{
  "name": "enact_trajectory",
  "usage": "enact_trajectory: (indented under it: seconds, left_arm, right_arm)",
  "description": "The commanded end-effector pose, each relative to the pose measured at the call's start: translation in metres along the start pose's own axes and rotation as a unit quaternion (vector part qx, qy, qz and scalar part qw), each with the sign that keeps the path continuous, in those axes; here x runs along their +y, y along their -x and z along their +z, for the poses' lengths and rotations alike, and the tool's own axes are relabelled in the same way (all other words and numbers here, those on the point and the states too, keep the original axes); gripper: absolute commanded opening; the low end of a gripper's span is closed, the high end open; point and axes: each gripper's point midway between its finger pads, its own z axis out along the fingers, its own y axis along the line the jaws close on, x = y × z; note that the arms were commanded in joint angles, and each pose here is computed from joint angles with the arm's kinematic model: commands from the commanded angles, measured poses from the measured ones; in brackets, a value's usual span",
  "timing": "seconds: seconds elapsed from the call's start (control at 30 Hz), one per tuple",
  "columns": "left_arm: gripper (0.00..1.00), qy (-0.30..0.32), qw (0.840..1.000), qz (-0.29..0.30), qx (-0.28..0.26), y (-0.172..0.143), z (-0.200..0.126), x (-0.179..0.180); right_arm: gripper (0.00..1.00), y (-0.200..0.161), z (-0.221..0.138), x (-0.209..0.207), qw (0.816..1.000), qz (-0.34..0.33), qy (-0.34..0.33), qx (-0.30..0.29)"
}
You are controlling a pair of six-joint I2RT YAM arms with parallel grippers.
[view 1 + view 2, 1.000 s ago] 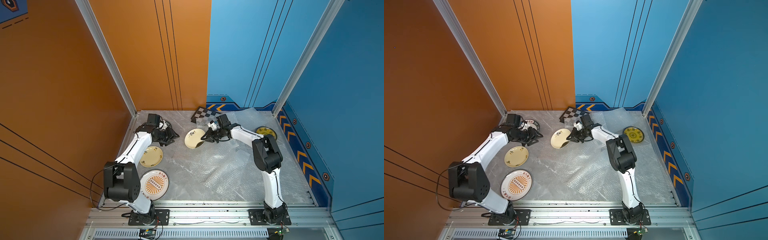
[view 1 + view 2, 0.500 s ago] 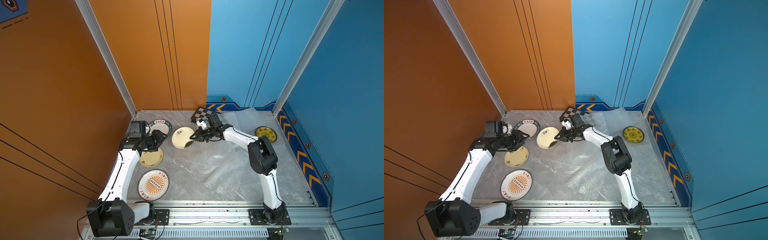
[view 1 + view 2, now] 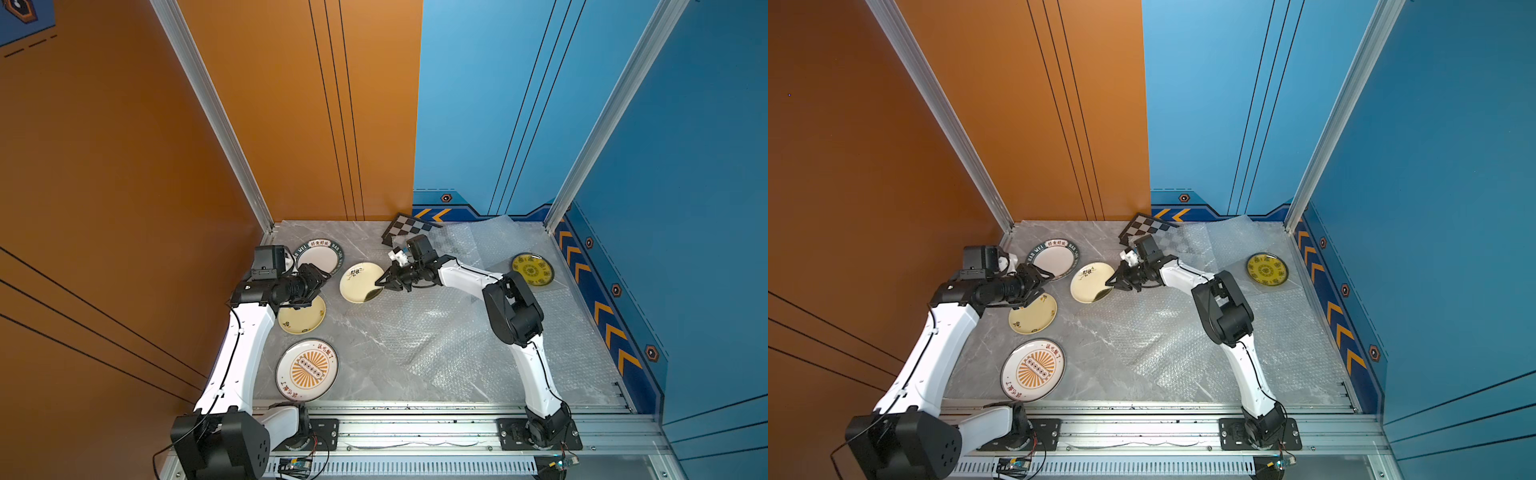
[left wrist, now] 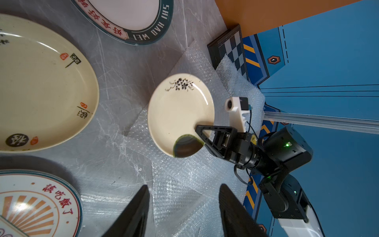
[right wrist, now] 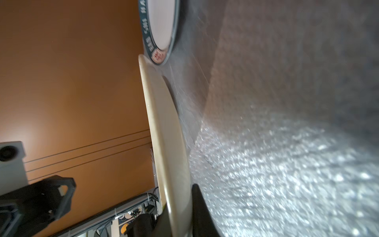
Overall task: Unpack dinner plates from bubble wrap
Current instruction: Place the plate at the center of the board.
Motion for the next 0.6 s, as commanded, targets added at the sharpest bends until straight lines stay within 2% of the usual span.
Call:
enact_trajectory:
  seconds: [0.0, 0.13, 0.33, 0.57]
  left_arm:
    - [0.56, 0.008, 1.000, -0.005, 0.020, -0.010, 0.003, 0.009]
    - [0.56, 0.012, 1.000, -0.003, 0.028, -0.010, 0.010, 0.009]
    - [0.56, 0.011, 0.999, 0.007, 0.037, -0.009, 0.017, 0.002]
    - [0.56, 0.011, 0.999, 0.012, 0.044, -0.011, 0.021, 0.000]
  right_arm:
    - [0.15, -0.056, -0.018, 0.006, 0.996, -0.053, -0.023, 0.066]
    - [0.14, -0.110, -0.033, -0.006, 0.986, -0.092, -0.059, 0.122]
    - [0.14, -0.168, -0.033, -0.023, 0.971, -0.123, -0.095, 0.183]
    - [0.14, -0.203, -0.024, -0.040, 0.956, -0.139, -0.120, 0.229]
